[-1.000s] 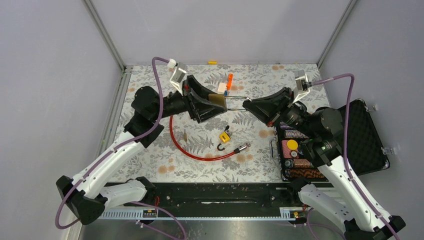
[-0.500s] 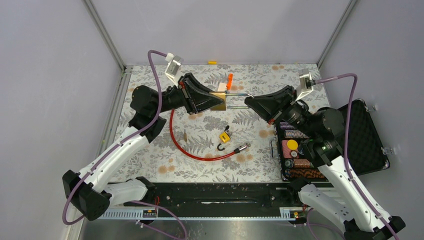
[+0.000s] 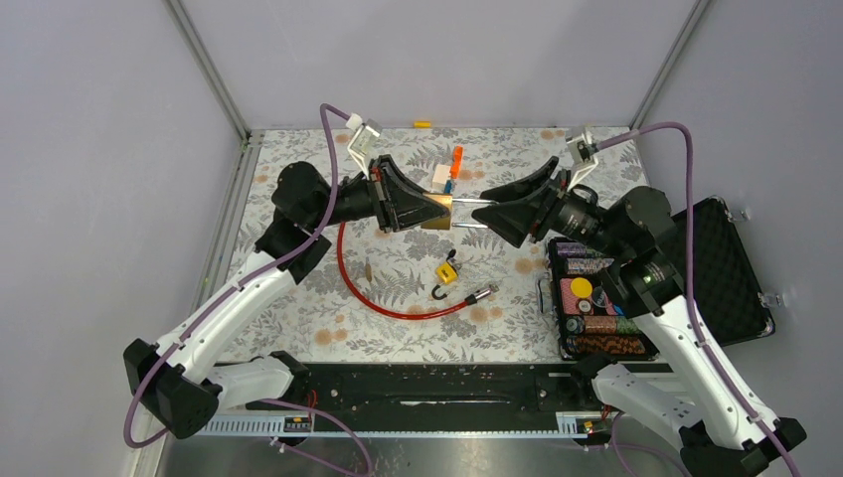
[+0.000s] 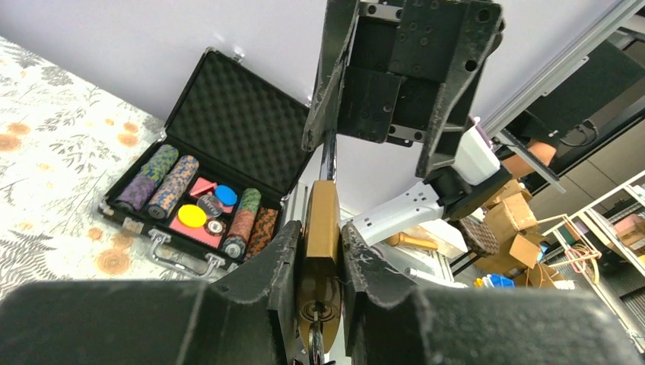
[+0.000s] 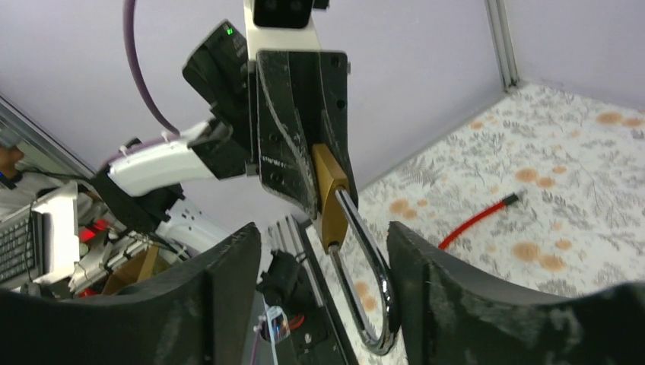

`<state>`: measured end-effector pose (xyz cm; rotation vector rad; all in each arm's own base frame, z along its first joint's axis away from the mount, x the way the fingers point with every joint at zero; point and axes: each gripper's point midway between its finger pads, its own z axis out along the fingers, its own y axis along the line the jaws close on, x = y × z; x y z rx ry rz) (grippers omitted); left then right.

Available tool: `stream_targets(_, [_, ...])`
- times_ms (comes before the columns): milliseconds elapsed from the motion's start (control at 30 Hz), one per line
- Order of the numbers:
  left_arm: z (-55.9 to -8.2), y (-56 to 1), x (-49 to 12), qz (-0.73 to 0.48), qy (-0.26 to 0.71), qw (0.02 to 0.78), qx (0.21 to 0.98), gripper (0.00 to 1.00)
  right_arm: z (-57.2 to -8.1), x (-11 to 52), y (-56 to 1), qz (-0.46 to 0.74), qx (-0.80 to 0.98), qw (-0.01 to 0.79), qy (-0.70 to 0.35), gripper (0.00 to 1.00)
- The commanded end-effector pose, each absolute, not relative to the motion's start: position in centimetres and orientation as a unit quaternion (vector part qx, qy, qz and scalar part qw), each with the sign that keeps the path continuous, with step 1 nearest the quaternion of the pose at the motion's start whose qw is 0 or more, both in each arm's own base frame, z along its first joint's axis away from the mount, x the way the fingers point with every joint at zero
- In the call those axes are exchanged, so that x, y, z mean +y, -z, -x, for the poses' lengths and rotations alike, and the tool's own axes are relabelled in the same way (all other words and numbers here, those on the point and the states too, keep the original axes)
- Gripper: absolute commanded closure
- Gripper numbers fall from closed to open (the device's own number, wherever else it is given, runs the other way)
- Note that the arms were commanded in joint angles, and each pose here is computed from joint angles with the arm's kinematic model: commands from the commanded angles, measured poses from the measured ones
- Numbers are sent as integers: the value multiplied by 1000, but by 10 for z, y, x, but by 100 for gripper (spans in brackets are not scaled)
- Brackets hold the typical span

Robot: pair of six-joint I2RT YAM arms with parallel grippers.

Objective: Lock with the key
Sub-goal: Lock the lock.

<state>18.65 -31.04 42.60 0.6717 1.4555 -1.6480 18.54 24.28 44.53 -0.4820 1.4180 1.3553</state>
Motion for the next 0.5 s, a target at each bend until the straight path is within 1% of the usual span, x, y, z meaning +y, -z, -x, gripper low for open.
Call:
stream_targets(0, [-186, -463, -294, -273, 643, 465, 544, 100, -167, 240, -444, 251, 608, 514, -551, 29])
stream_targets(100, [-183, -466, -291, -277, 648, 463, 538, 100, -168, 240, -432, 246, 623, 502, -547, 27])
stream_targets(167, [-179, -468, -290, -285, 651, 458, 534, 100, -168, 240, -428, 245, 628, 498, -546, 29])
stream_targets(233, [-172, -470, -289, -297, 656, 450, 528, 100, -167, 238, -427, 245, 630, 497, -544, 40])
stream_targets(467, [-151, -483, -284, -318, 682, 426, 502, 100, -158, 236, -430, 253, 624, 492, -552, 61])
